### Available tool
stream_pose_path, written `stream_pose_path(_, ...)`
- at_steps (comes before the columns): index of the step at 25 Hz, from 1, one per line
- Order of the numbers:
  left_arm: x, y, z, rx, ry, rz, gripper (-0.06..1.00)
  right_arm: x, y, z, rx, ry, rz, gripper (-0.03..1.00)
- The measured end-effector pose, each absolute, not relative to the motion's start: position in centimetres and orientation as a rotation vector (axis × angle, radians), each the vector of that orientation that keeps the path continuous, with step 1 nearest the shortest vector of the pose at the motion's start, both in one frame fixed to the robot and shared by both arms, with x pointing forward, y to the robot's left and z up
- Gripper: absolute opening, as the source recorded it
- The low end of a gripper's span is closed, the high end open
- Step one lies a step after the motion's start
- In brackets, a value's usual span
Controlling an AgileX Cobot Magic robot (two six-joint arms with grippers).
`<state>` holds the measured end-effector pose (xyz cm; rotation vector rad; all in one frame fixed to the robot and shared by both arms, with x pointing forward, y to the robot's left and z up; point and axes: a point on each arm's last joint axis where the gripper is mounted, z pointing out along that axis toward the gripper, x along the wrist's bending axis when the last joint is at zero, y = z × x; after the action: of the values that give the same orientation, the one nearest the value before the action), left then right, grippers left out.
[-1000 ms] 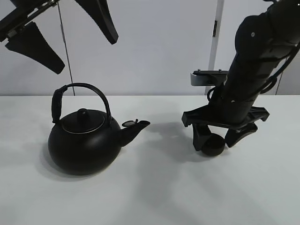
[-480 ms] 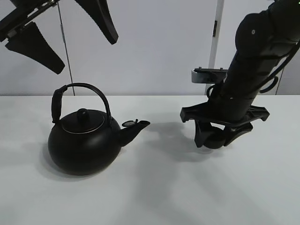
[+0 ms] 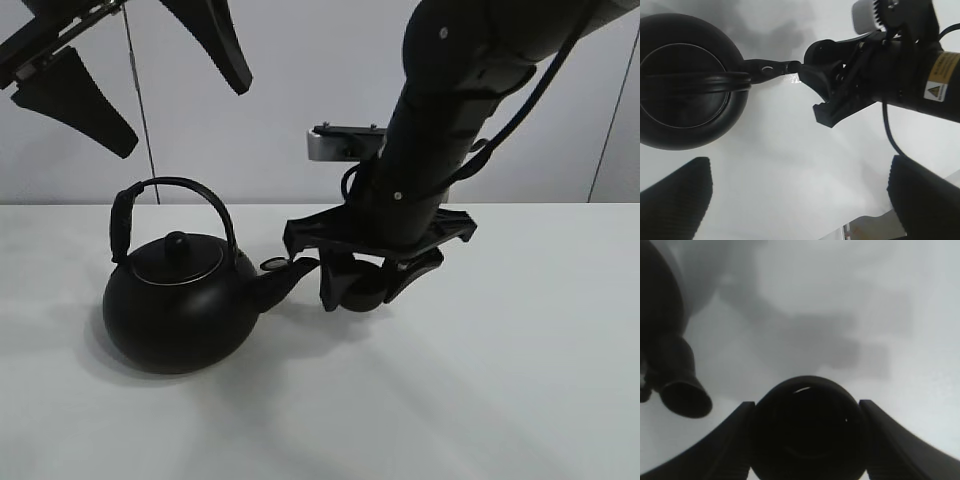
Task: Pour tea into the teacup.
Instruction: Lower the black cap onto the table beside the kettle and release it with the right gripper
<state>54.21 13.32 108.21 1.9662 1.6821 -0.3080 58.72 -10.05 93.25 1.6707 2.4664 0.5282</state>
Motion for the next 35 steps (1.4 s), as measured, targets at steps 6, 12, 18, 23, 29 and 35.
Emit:
stream_pose_path(6, 54.2, 13.3, 108.2, 1.966, 1.682, -0.308, 0.69, 58.5, -7.5, 91.1, 1.621, 2.549, 0.472, 0.40)
stream_pose_path(12, 54.2, 13.3, 108.2, 1.966, 1.682, -0.308, 0.69, 58.5, -7.4, 89.6, 1.628, 2.580, 0.397, 0.40)
stream_pose_path(18, 54.2, 13.3, 108.2, 1.966, 1.682, -0.308, 0.69, 58.6, -7.6, 89.6, 1.585, 2.584, 0.372, 0.40)
stream_pose_path(23, 54.2, 13.3, 108.2, 1.966, 1.682, -0.308, 0.69, 58.6, -7.7, 89.7, 1.576, 2.586, 0.362, 0.45)
stream_pose_path(29, 54.2, 13.3, 108.2, 1.966, 1.682, -0.308, 0.69, 58.6, -7.7, 89.6, 1.577, 2.589, 0.353, 0.51)
stream_pose_path(35, 54.2, 13.3, 108.2, 1.966, 1.682, -0.308, 0.69, 58.4, -8.0, 90.9, 1.608, 2.575, 0.352, 0.63)
